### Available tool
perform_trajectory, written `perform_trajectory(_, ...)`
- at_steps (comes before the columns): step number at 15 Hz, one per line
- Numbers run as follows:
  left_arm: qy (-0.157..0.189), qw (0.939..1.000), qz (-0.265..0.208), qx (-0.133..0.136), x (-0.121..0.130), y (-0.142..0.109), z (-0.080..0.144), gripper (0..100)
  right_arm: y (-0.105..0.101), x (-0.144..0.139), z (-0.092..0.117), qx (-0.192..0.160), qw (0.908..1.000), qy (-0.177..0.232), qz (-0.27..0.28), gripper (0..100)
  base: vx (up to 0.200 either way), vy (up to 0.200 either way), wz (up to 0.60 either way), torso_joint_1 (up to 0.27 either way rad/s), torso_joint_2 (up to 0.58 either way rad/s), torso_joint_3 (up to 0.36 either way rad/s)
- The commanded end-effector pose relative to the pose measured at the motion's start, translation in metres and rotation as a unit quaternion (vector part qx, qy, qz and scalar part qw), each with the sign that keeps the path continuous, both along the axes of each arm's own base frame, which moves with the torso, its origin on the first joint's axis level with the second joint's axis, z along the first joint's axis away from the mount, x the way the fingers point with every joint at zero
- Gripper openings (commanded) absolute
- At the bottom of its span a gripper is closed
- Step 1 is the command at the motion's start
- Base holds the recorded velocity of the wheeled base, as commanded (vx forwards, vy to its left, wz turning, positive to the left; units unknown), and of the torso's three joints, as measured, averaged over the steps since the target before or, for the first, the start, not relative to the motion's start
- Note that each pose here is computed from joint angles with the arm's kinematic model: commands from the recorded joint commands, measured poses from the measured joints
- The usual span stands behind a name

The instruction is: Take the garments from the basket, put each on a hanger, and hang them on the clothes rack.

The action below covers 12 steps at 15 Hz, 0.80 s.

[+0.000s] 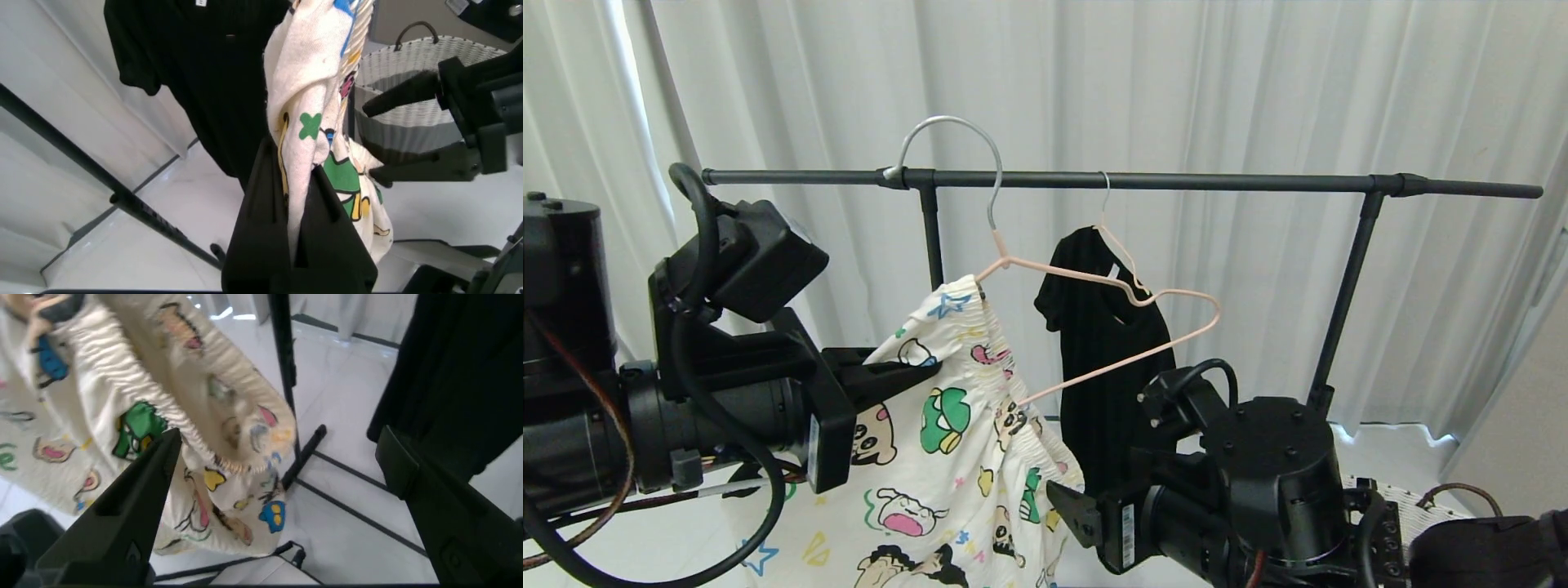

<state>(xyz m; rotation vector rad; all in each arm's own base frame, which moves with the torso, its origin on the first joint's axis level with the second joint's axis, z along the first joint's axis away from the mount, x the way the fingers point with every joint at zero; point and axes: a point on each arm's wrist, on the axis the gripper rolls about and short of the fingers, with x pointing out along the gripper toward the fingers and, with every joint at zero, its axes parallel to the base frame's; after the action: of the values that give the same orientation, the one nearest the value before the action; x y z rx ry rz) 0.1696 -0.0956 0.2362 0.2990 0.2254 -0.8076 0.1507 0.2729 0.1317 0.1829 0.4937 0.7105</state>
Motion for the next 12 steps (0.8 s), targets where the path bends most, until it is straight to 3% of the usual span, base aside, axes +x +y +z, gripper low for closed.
perform_trajectory(1,0.000,1.0000,0.000,0.000,0.000,0.000,0.000,0,-0.005,0.004,0.002,0.002,0.9999,-0.004,-0.016,100,0.000,0.000,0.00,0.000,0.00,0.000)
perform_trajectory(6,0.003,1.0000,0.000,0.001,0.000,0.000,-0.002,0,-0.011,0.004,0.010,0.011,0.9996,-0.011,-0.022,100,0.000,0.000,0.00,0.000,0.00,0.000)
perform_trajectory(12,-0.006,0.9996,-0.027,-0.003,-0.007,-0.008,0.003,0,-0.003,0.008,-0.010,-0.030,0.9994,-0.009,-0.017,100,0.000,0.000,0.00,0.000,0.00,0.000)
